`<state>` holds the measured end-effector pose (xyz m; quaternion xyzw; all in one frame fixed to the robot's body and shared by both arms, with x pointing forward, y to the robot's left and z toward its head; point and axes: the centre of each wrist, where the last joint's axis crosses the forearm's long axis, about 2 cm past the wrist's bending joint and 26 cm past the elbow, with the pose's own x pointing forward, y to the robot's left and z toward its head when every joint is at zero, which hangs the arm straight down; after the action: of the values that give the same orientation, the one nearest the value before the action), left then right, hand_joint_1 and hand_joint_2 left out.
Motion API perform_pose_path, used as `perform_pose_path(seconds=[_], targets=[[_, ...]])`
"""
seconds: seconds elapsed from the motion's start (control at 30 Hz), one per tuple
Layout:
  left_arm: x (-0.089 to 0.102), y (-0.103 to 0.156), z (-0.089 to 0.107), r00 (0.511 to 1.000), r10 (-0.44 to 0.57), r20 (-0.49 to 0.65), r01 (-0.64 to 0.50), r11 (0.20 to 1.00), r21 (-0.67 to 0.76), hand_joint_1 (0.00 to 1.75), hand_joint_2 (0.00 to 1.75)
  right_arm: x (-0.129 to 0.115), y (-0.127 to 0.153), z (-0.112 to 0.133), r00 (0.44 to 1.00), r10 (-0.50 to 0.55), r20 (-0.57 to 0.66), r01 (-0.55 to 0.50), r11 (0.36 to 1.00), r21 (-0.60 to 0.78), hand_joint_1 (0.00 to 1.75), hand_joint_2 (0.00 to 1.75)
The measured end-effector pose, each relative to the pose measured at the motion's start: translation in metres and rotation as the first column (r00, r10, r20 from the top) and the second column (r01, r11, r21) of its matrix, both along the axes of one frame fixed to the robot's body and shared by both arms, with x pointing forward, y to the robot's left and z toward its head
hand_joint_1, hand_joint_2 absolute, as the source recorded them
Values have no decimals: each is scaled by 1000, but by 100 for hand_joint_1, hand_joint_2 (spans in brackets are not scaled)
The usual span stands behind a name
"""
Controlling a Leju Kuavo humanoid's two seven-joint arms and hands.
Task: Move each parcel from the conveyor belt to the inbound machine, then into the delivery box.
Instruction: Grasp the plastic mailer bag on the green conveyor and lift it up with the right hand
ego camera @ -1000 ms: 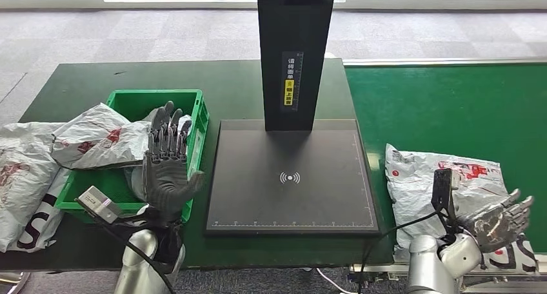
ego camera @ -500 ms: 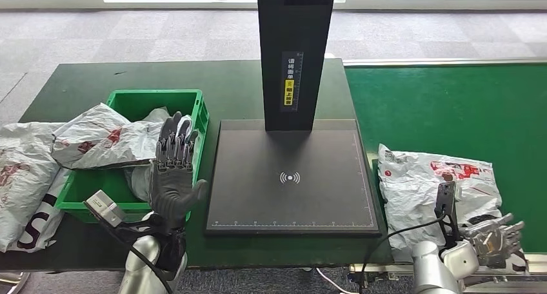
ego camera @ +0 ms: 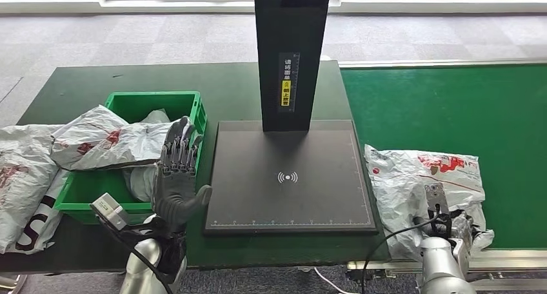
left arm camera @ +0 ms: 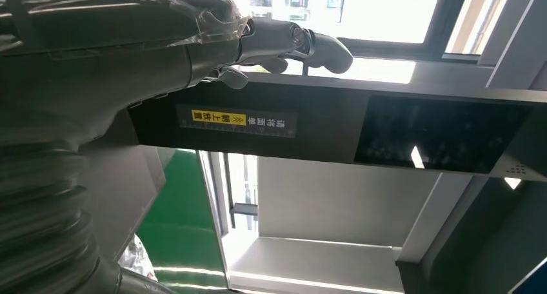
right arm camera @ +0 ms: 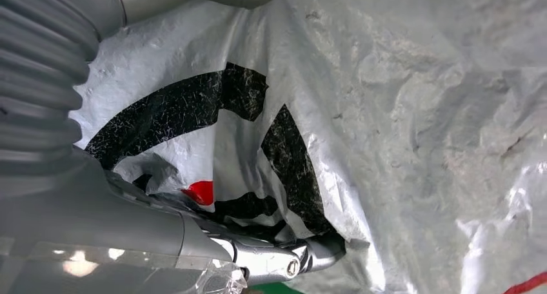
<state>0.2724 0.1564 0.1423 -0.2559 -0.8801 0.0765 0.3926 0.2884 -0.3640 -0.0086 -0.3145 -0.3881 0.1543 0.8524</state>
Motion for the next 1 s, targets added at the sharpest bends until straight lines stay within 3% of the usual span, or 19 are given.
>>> perform_pose_path(seconds=[0.33,0.5,0.63,0.77,1.0], targets=[[0,-1,-2,1000,-1,-9,1,1000,7,0,175,1,-4,1,999,24,-27,-25,1000,-14,175,175],[-5,1,-4,1000,23,-22,-23,1000,7,0,175,-2,-2,0,988,13,151,-5,999,-53,175,175],[-7,2,-4,999,32,-22,-32,999,5,0,175,-3,7,0,926,14,377,17,997,-79,175,175],[-8,2,-4,999,33,-19,-32,999,7,0,175,-1,18,6,813,-7,583,75,993,-92,175,175],[-8,2,-4,999,31,-17,-30,999,12,0,175,1,27,19,730,-39,682,142,985,-95,175,175]])
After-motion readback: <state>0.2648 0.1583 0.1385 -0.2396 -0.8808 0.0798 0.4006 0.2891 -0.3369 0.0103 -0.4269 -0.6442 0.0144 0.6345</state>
